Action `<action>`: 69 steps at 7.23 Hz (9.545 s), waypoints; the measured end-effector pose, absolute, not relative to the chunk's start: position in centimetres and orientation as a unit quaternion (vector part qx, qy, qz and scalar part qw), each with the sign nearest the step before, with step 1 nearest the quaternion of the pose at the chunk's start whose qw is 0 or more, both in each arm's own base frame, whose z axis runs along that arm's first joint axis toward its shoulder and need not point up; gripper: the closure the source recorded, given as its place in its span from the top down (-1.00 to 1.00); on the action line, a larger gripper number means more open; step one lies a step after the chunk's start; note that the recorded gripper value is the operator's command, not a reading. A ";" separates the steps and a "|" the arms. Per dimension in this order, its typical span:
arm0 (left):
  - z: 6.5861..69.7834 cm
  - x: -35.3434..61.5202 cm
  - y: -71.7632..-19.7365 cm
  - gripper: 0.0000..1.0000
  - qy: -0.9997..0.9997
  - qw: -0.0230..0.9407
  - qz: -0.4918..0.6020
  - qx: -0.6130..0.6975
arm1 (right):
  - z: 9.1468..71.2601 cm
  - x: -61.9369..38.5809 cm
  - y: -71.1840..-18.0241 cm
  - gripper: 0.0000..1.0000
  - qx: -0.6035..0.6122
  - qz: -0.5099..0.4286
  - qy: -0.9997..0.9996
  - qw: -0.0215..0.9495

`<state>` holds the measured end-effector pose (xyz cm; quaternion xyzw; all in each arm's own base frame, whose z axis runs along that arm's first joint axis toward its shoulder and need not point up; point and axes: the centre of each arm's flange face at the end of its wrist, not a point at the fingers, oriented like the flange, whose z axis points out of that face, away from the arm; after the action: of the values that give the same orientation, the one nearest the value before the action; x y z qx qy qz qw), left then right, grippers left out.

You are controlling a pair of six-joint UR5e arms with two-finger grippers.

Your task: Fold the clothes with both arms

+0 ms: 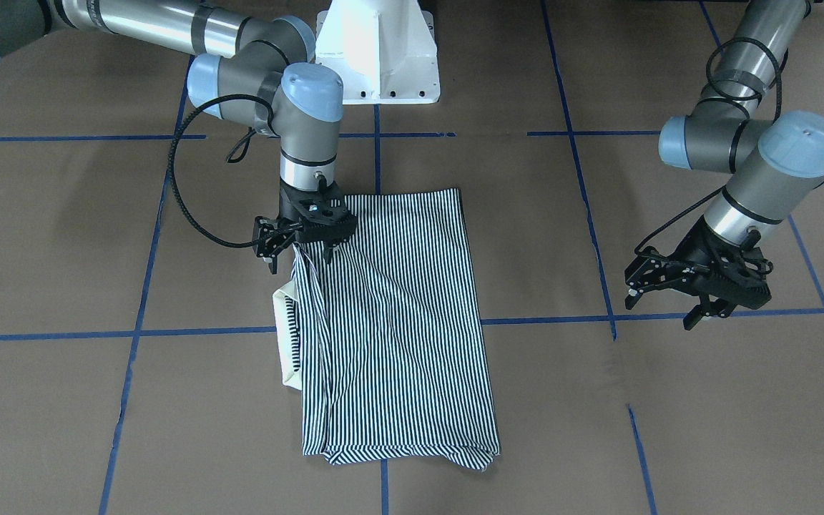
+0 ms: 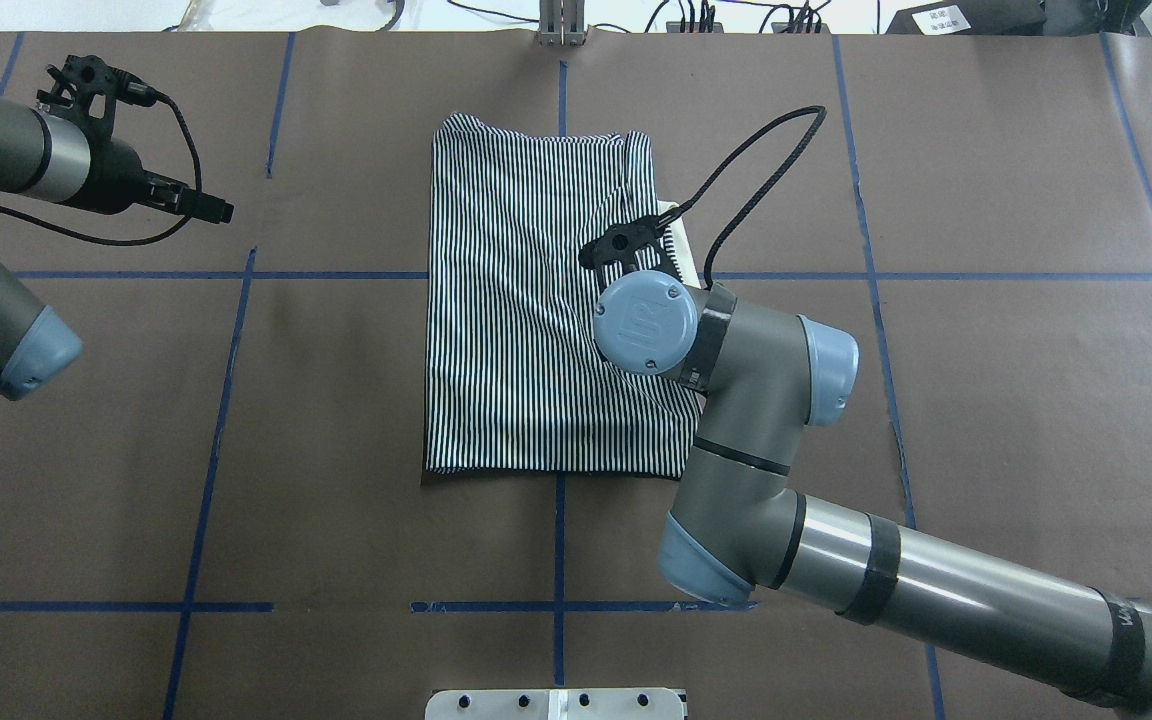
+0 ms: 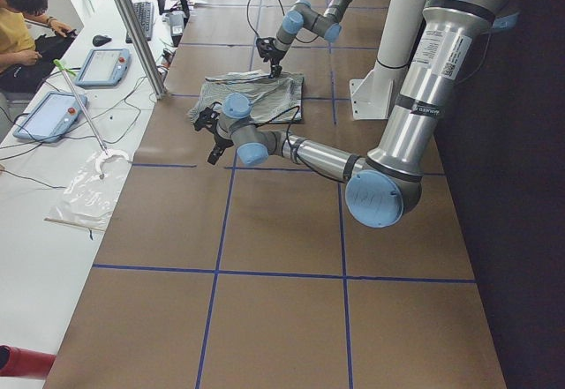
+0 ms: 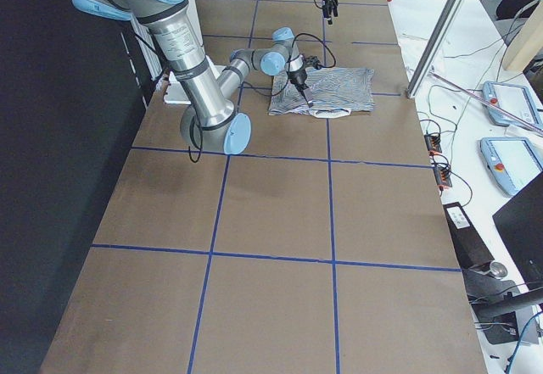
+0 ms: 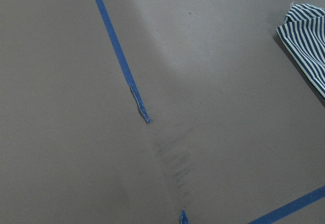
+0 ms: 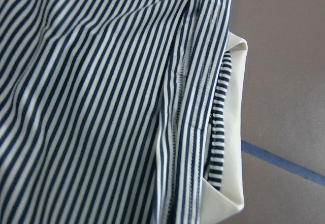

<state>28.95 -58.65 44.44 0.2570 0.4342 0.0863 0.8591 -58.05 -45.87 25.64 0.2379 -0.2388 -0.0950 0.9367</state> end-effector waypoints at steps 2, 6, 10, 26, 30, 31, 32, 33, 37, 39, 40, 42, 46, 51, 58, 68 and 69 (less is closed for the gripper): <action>44.5 29.0 -58.6 1.00 0.434 0.859 0.087 0.257 | 26.3 -59.3 -47.0 0.95 0.240 -0.099 -0.237 0.936; 44.5 29.0 -58.6 1.00 0.434 0.859 0.087 0.257 | 29.1 -57.3 -49.3 0.95 0.233 -0.138 -0.192 0.943; 44.2 29.2 -58.6 1.00 0.435 0.858 0.089 0.258 | 35.8 -50.0 -54.5 0.96 0.210 -0.187 -0.144 0.949; 43.2 29.4 -58.7 1.00 0.437 0.855 0.091 0.264 | 35.0 -47.8 -63.3 0.98 0.218 -0.183 -0.174 0.943; 37.8 32.9 -57.3 1.00 0.486 0.839 0.043 0.242 | 37.2 -38.2 -68.0 1.00 0.221 -0.191 -0.262 0.920; 35.4 35.1 -55.6 1.00 0.510 0.830 0.023 0.227 | 38.0 -36.3 -67.6 1.00 0.231 -0.179 -0.323 0.900; 33.3 37.2 -53.7 1.00 0.530 0.821 0.002 0.212 | 38.5 -35.1 -66.8 1.00 0.235 -0.157 -0.374 0.884; 31.6 39.3 -51.6 1.00 0.547 0.814 -0.023 0.196 | 39.0 -34.1 -65.4 0.99 0.236 -0.124 -0.416 0.869; 26.2 50.4 -41.3 0.22 0.586 0.788 -0.160 0.102 | 40.1 -30.6 -60.2 1.00 0.228 -0.030 -0.498 0.836; 24.7 54.5 -37.6 0.21 0.578 0.784 -0.219 0.057 | 40.6 -30.4 -59.8 1.00 0.226 -0.025 -0.498 0.837; 24.5 55.4 -36.7 0.21 0.578 0.780 -0.235 0.044 | 40.9 -30.3 -59.7 1.00 0.224 -0.025 -0.497 0.838; 23.9 56.4 -35.9 0.21 0.582 0.775 -0.246 0.030 | 41.1 -30.3 -59.7 1.00 0.223 -0.024 -0.496 0.839; 23.4 59.1 -35.2 0.23 0.582 0.776 -0.242 0.020 | 41.6 -30.4 -59.8 1.00 0.222 -0.024 -0.493 0.841; 23.5 60.7 -33.3 0.21 0.584 0.779 -0.226 0.012 | 41.9 -30.5 -59.9 1.00 0.223 -0.024 -0.489 0.843; 23.1 61.5 -32.1 -0.06 0.587 0.778 -0.222 0.013 | 42.3 -30.5 -59.9 1.00 0.221 -0.025 -0.487 0.845; 23.3 62.2 -31.2 -1.00 0.584 0.782 -0.215 0.010 | 43.1 -30.4 -59.8 1.00 0.217 -0.022 -0.484 0.847; 23.3 62.1 -31.2 -1.00 0.585 0.783 -0.214 0.011 | 43.1 -30.4 -59.7 1.00 0.217 -0.022 -0.484 0.847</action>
<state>62.14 -31.17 23.27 0.0113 0.5848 -0.2135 0.7825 -30.38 -59.74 43.11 0.2171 -0.4840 -0.0220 0.8474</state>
